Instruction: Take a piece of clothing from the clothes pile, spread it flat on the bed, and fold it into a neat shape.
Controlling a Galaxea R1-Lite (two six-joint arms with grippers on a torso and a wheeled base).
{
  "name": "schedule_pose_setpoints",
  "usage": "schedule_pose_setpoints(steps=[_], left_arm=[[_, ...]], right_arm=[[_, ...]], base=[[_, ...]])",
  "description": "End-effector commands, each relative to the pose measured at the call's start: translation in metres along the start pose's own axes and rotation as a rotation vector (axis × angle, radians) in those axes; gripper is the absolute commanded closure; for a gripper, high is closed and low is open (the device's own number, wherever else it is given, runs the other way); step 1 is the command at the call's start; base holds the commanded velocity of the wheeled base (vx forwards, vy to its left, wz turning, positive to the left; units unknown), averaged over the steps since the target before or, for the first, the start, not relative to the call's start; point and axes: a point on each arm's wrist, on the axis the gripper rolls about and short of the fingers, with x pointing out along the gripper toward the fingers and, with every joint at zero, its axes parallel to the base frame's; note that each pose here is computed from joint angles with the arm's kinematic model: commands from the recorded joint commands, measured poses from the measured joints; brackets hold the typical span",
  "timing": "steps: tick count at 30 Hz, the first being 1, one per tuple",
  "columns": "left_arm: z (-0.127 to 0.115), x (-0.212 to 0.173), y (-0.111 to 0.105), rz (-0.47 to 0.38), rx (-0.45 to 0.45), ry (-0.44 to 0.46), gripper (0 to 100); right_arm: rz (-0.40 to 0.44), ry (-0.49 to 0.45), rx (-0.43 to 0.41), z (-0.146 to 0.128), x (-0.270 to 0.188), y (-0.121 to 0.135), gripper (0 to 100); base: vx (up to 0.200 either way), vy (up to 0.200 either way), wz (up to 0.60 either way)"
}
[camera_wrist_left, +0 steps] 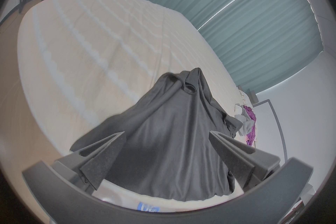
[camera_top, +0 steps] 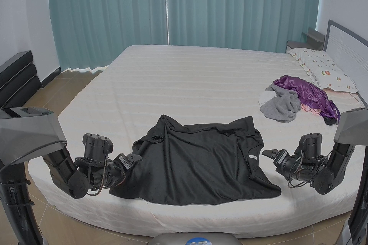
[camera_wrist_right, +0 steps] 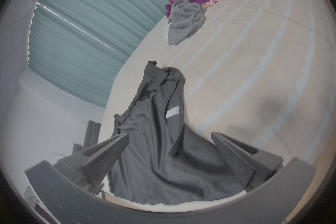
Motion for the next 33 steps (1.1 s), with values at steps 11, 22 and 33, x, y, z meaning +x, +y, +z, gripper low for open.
schedule_pose_setpoints(steps=[11,22,33], left_arm=[[-0.003,-0.004,0.006,-0.017,-0.083,-0.002,0],[-0.005,-0.004,0.004,-0.018,-0.09,-0.003,0],[0.0,-0.011,0.015,0.045,-0.069,-0.057,0]], right_arm=[[0.044,0.074,0.095,-0.01,-0.011,-0.009,0],[0.044,0.08,0.093,-0.012,-0.01,-0.008,0],[0.047,0.076,0.092,-0.011,-0.011,-0.008,0]], base=[[-0.018,0.0,0.0],[0.0,-0.164,0.0],[0.0,-0.055,0.0]])
